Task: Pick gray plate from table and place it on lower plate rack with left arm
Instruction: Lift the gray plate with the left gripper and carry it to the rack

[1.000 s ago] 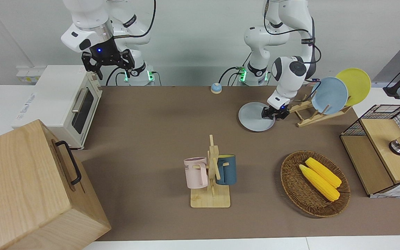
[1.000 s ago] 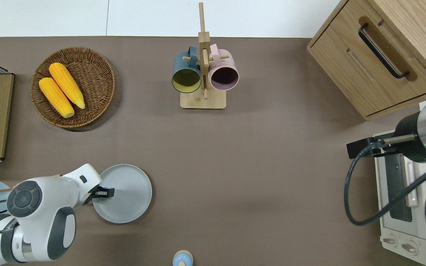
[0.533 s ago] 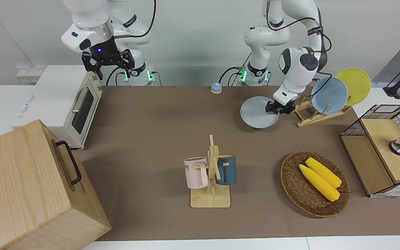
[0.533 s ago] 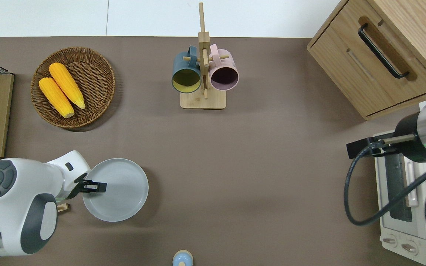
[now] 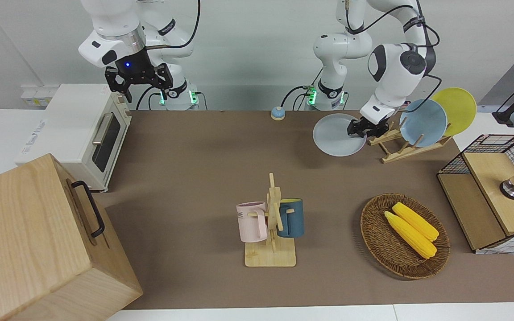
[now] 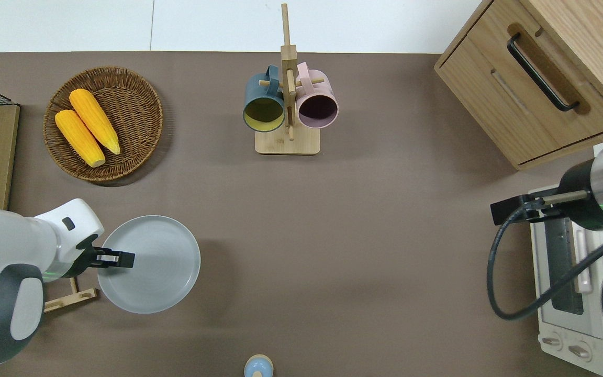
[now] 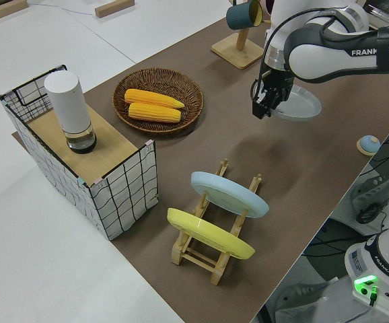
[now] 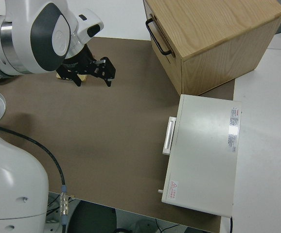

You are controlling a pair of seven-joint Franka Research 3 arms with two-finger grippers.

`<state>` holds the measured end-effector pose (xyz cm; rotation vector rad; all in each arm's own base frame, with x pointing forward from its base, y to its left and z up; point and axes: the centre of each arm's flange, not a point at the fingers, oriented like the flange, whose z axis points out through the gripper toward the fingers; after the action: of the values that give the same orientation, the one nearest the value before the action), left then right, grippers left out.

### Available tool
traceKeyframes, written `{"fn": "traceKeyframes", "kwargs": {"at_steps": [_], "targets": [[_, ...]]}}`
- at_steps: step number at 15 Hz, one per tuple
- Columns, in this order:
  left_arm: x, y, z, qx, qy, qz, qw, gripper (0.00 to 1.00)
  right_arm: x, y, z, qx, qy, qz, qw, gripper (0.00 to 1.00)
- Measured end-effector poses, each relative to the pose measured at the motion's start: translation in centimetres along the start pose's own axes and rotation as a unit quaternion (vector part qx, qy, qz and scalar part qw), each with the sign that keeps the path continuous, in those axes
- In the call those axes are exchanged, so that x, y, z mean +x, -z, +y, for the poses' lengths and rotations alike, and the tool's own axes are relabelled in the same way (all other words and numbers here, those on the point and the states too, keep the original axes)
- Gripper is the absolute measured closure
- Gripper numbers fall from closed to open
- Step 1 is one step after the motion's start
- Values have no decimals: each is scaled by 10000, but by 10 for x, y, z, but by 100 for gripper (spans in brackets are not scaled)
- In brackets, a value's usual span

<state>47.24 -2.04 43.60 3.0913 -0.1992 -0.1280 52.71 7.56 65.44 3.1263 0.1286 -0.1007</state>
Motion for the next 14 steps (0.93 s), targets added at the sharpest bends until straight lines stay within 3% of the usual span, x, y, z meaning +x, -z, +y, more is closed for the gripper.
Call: {"fn": "traceKeyframes", "kwargs": {"at_steps": [6, 14], "targets": [[3, 70, -8, -62, 53, -51, 10000, 100, 0, 0, 0, 0, 0, 0, 10000, 1], [-4, 125, -26, -354, 182, -39, 9992, 100, 0, 0, 0, 0, 0, 0, 10000, 1]]}}
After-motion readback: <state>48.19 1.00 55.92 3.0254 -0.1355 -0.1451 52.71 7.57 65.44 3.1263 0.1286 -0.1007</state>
